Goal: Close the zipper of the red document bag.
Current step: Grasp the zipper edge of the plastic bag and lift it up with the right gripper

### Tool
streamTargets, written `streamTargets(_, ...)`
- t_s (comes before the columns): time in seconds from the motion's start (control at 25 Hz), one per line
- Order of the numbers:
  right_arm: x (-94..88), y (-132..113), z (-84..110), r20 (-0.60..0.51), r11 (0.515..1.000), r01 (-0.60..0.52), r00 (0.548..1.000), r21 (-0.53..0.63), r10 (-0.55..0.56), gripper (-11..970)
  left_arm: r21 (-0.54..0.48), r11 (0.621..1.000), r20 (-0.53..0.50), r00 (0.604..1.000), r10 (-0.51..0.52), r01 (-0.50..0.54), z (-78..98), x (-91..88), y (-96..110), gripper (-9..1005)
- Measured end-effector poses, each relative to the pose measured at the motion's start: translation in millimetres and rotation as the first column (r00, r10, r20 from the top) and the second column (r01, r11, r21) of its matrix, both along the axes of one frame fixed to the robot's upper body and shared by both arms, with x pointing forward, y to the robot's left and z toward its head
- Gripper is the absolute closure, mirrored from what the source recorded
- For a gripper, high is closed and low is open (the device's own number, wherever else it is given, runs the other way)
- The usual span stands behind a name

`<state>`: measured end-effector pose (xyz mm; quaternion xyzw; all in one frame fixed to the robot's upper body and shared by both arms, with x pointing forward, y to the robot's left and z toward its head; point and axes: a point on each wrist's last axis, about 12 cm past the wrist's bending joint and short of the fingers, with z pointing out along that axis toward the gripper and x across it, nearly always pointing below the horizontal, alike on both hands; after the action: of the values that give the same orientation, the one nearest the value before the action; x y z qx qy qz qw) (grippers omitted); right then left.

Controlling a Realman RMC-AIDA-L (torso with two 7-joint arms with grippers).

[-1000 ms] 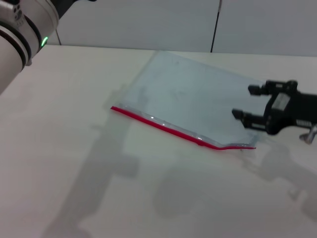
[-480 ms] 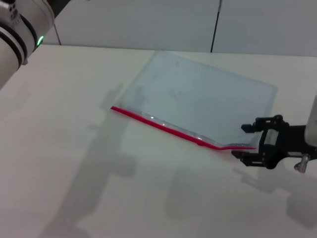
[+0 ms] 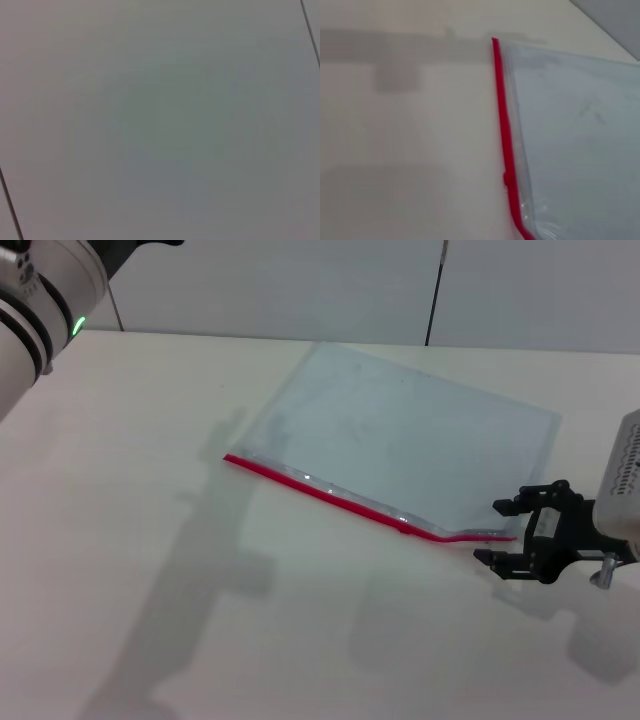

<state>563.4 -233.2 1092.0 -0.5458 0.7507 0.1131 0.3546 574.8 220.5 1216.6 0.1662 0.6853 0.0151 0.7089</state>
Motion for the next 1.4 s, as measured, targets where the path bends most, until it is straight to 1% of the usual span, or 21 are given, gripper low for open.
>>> streamTargets(0.24, 3.7, 3.9, -3.0, 0.043, 1.0, 0.007, 0.999, -0.028, -0.006, 287, 0.0, 1.0, -0.001, 1.0, -0.001, 0.001, -0.3, 0.1, -0.4, 411)
streamTargets(0.72, 6.4, 3.3, -10.2, 0.022, 0.998, 0.006, 1.0, -0.06, -0.005, 289, 0.007, 1.0, 0.001, 1.0, 0.002, -0.002, 0.3, -0.2, -1.3, 411)
streamTargets(1.0, 14.1, -1.6, -11.8, 0.075, 0.994, 0.048, 0.996, -0.1, -0.041, 290, 0.007, 1.0, 0.004, 1.0, -0.001, 0.001, 0.8, -0.3, -1.5, 412)
streamTargets(1.12, 16.2, -0.4, -13.0, 0.075, 0.993, 0.05, 0.996, -0.102, -0.043, 302, 0.007, 1.0, 0.005, 1.0, -0.001, 0.001, 1.0, -0.3, -1.7, 412)
streamTargets(1.4, 20.4, 1.9, -17.2, 0.062, 0.993, 0.053, 0.997, -0.108, -0.046, 330, 0.004, 1.0, 0.008, 1.0, -0.003, 0.003, 2.1, -0.7, -2.2, 489)
